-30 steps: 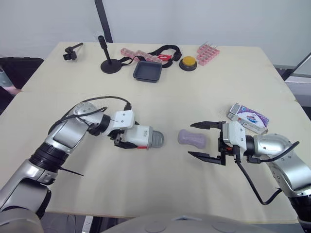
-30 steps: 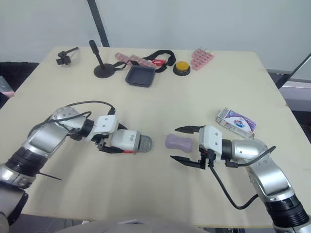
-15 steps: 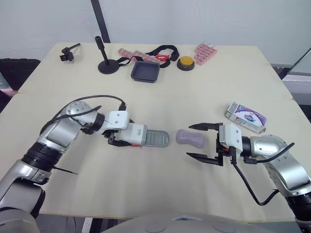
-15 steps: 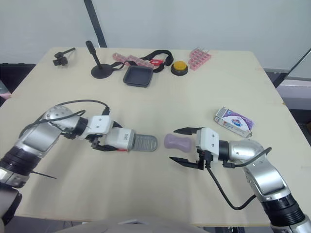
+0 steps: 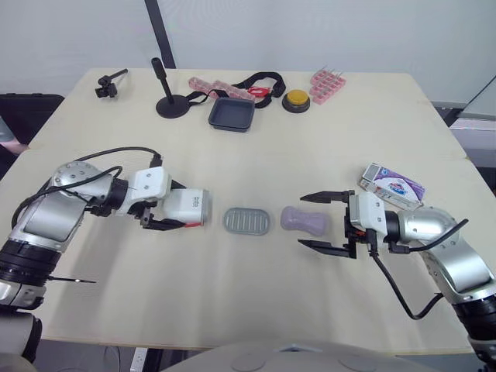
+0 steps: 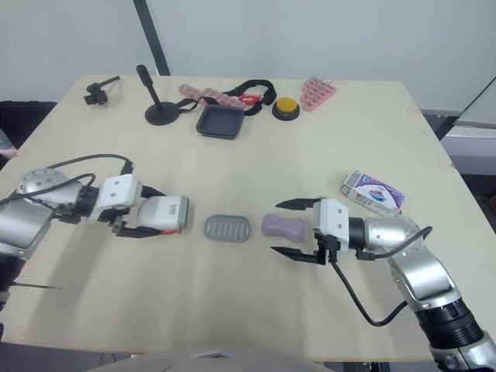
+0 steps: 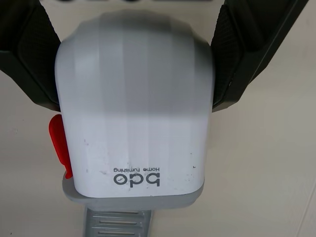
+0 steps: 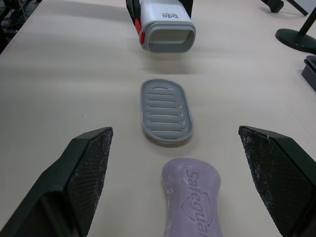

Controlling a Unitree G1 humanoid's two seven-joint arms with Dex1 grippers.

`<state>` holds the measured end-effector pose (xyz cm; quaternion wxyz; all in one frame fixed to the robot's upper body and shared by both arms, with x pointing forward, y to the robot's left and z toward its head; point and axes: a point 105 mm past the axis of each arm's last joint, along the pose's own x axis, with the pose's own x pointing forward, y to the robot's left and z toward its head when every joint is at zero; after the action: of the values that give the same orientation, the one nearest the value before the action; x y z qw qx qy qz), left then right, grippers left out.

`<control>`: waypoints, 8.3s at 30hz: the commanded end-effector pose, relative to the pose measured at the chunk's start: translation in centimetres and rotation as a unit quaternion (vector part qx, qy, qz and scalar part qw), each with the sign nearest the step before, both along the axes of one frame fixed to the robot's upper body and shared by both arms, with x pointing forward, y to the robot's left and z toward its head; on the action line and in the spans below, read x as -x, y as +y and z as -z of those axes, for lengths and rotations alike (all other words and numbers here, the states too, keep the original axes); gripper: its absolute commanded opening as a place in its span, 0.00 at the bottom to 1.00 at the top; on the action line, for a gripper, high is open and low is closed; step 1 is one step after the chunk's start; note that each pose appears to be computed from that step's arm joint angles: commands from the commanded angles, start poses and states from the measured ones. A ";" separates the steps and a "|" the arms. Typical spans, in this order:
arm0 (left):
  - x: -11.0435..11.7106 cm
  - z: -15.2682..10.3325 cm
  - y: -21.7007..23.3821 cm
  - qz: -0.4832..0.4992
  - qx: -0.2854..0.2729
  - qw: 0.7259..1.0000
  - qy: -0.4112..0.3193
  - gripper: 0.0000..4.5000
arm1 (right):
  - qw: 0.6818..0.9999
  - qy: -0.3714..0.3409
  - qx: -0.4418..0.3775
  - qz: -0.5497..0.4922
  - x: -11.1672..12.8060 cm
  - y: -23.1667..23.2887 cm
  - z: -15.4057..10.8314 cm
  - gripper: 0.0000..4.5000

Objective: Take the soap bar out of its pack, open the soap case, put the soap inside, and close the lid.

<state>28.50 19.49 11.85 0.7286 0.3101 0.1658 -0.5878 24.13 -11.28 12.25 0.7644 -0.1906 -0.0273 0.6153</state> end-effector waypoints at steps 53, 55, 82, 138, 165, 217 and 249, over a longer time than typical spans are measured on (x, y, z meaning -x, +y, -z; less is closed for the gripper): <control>1.8 -1.3 -7.8 0.049 0.192 0.980 -0.037 1.00 | 0.984 0.013 0.177 -0.006 -0.4 -0.9 -1.5 1.00; 2.1 -0.9 -7.6 0.053 0.188 0.980 -0.032 1.00 | 0.982 0.021 0.187 -0.012 -0.2 -0.8 -1.1 1.00; 2.9 -0.4 -8.5 0.054 0.180 0.981 -0.050 1.00 | 0.958 0.049 0.281 0.040 -3.6 1.0 2.2 1.00; 1.3 -0.8 -6.0 0.011 0.158 0.984 -0.084 1.00 | 0.974 0.070 0.215 -0.008 -3.0 5.2 -2.5 0.48; 2.2 -1.1 -2.4 -0.013 0.125 0.991 -0.055 1.00 | 0.966 0.045 0.231 -0.108 -3.2 12.8 -1.0 0.48; 0.0 -0.6 -3.5 -0.002 0.165 0.985 -0.045 1.00 | 0.995 0.058 -0.081 -0.001 0.4 2.5 -2.9 0.99; 0.4 2.5 1.9 -0.109 0.062 0.991 0.038 1.00 | 0.993 0.030 -0.098 -0.053 0.3 5.7 -4.4 0.99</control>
<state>27.84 21.23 8.96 0.7970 0.2116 0.1960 -0.5306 23.96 -5.60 15.80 0.7493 -0.0811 -0.0537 0.6550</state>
